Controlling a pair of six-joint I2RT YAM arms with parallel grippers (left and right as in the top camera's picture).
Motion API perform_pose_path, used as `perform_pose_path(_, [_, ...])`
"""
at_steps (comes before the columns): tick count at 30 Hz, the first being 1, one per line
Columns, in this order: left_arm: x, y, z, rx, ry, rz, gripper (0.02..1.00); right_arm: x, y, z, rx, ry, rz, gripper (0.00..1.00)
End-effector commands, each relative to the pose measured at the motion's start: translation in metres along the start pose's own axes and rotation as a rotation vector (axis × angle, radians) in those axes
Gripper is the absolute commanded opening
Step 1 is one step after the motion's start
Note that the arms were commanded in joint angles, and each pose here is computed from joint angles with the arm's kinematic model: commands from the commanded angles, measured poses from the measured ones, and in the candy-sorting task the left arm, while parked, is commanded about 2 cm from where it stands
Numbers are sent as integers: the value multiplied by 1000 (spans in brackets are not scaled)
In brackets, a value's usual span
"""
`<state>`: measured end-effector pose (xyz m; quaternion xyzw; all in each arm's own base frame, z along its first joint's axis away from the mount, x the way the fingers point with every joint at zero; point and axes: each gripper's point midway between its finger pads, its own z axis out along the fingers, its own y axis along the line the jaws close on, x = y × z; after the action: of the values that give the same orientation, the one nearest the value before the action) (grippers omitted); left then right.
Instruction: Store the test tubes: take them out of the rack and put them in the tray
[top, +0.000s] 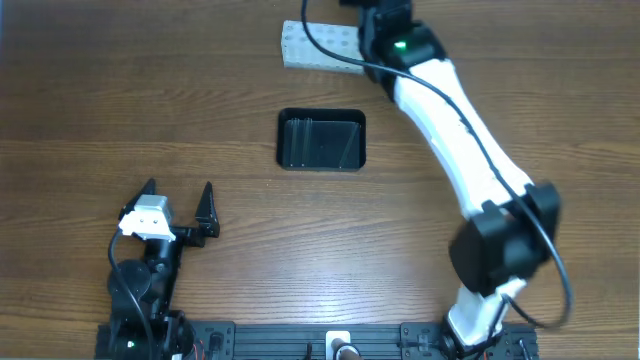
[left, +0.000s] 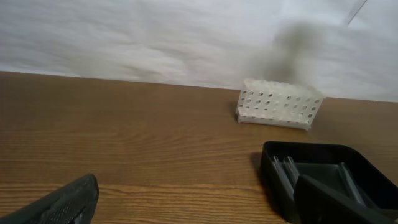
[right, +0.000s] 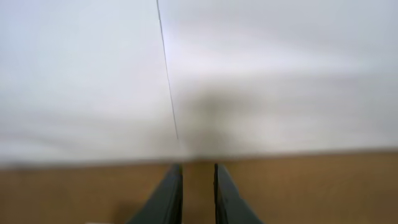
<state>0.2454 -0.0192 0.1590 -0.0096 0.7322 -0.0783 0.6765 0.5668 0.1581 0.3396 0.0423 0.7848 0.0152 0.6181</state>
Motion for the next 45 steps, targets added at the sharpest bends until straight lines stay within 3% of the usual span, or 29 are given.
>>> perform_pose_path(1, [1,0,0,3,-2,14,1000,-2,5,-20,-14,43,35,99])
perform_pose_path(5, [1,0,0,3,-2,14,998,48,27,-30,-98,241,26,99])
perform_pose_path(11, [1,0,0,3,-2,14,998,146,49,-50,-128,583,37,93])
perform_pose_path(14, [1,0,0,3,-2,14,1000,199,72,-56,-201,721,16,91])
perform_pose_path(20, [1,0,0,3,-2,14,1000,255,70,-61,-168,849,44,73])
perform_pose_path(28, [1,0,0,3,-2,14,1000,296,54,-65,-108,892,53,75])
perform_pose_path(45, [1,0,0,3,-2,14,1000,325,41,-63,-40,932,49,104])
